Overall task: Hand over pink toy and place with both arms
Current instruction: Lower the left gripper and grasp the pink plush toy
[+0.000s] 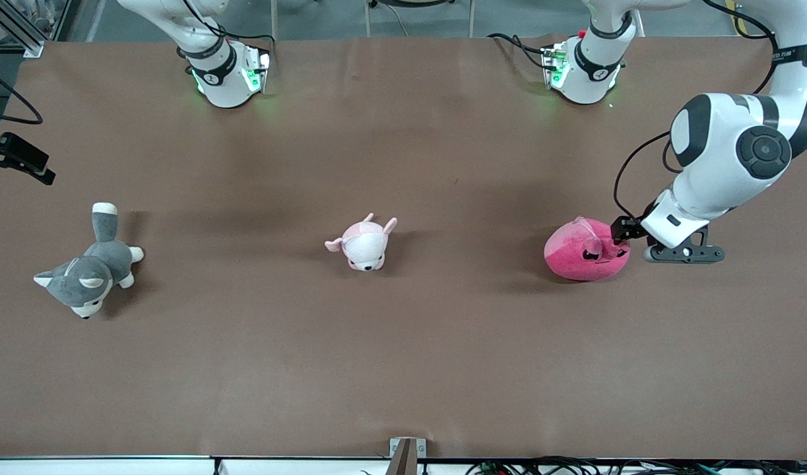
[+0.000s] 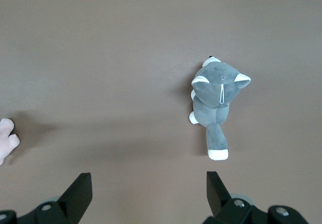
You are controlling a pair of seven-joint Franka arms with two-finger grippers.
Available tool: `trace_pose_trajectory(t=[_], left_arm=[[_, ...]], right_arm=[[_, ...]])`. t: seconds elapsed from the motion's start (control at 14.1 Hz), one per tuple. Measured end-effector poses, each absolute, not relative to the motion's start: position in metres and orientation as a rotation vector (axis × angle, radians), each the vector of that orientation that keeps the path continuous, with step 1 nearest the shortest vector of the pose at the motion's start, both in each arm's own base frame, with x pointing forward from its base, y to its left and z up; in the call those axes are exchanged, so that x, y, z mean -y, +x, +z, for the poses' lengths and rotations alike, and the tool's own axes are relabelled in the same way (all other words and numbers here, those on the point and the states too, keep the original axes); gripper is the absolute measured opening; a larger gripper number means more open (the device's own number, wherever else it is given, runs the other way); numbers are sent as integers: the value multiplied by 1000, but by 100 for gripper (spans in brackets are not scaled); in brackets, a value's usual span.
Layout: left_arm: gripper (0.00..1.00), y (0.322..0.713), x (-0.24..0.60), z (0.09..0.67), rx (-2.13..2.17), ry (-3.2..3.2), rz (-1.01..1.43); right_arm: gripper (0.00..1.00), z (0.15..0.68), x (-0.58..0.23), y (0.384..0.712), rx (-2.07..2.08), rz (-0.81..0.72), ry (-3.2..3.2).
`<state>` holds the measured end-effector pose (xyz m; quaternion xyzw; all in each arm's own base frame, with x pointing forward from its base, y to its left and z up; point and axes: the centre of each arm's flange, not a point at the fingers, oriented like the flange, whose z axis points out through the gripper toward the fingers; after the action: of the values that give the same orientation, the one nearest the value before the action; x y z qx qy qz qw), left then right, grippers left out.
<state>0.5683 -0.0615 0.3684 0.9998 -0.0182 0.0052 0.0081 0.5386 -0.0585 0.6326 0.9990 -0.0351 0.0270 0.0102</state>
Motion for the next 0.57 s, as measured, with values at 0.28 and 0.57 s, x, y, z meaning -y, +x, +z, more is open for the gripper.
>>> trace_pose_trajectory(t=[0.28, 0.57], left_arm=[[66, 572, 59, 348, 22, 3107, -17], [40, 572, 60, 344, 23, 3106, -28]], right_arm=[[100, 632, 58, 539, 110, 84, 3118], [100, 632, 58, 539, 110, 83, 3118]])
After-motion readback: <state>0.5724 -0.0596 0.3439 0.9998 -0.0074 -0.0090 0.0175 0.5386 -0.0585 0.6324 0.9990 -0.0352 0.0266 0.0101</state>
